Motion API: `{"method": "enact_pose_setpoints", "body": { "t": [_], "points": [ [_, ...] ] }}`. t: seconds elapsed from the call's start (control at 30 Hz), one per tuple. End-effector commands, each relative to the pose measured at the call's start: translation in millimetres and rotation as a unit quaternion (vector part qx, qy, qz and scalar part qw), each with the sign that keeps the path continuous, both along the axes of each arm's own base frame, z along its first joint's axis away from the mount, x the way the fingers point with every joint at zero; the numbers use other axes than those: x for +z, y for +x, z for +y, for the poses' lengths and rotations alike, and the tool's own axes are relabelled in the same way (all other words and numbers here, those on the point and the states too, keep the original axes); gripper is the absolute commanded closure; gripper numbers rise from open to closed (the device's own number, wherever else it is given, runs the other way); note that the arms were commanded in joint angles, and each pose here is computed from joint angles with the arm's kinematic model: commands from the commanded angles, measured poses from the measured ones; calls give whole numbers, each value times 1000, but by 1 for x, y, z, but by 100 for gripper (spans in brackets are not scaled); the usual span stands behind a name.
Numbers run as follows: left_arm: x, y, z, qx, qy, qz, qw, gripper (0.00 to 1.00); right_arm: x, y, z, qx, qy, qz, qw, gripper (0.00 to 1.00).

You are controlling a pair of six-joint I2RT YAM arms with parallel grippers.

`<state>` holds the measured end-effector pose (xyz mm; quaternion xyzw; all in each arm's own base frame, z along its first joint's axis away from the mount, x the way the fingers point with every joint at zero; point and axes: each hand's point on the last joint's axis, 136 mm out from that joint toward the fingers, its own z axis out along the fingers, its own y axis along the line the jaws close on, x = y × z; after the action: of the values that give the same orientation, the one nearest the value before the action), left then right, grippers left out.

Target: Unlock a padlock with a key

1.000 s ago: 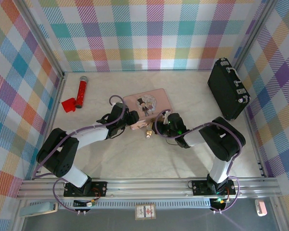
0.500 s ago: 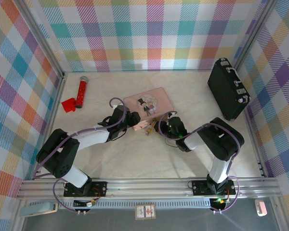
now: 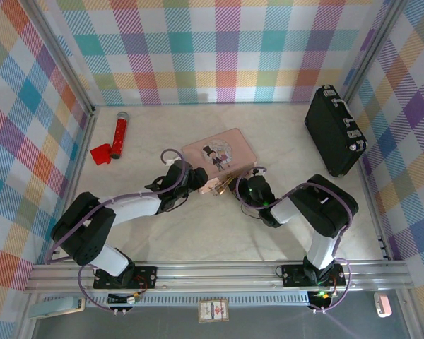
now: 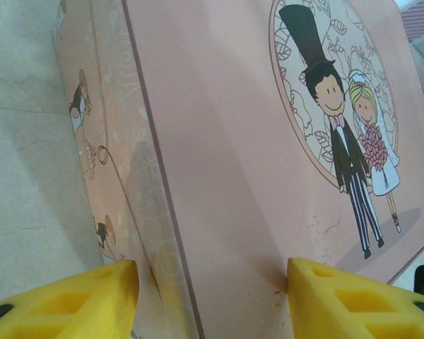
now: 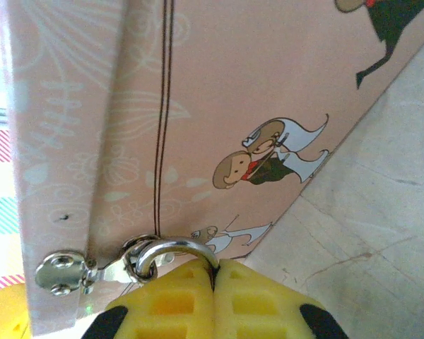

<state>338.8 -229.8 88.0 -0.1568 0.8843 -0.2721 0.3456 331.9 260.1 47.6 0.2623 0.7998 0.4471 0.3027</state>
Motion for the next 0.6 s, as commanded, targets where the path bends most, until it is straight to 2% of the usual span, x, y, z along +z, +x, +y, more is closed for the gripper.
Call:
{"method": "enact_pose_setpoints", "body": {
  "t": [0.0, 0.37, 0.57],
  "points": [
    [-56, -38, 29, 6, 77, 91, 993, 44, 5, 11, -21, -64, 7, -2, 998, 100],
    [-57, -38, 34, 13, 87, 90, 992, 43, 8, 9, -42, -96, -12, 7, 995, 100],
    [-54, -36, 36, 23, 84, 82, 993, 43, 8, 11, -47, -101, 9, 11, 995, 100]
  ]
}}
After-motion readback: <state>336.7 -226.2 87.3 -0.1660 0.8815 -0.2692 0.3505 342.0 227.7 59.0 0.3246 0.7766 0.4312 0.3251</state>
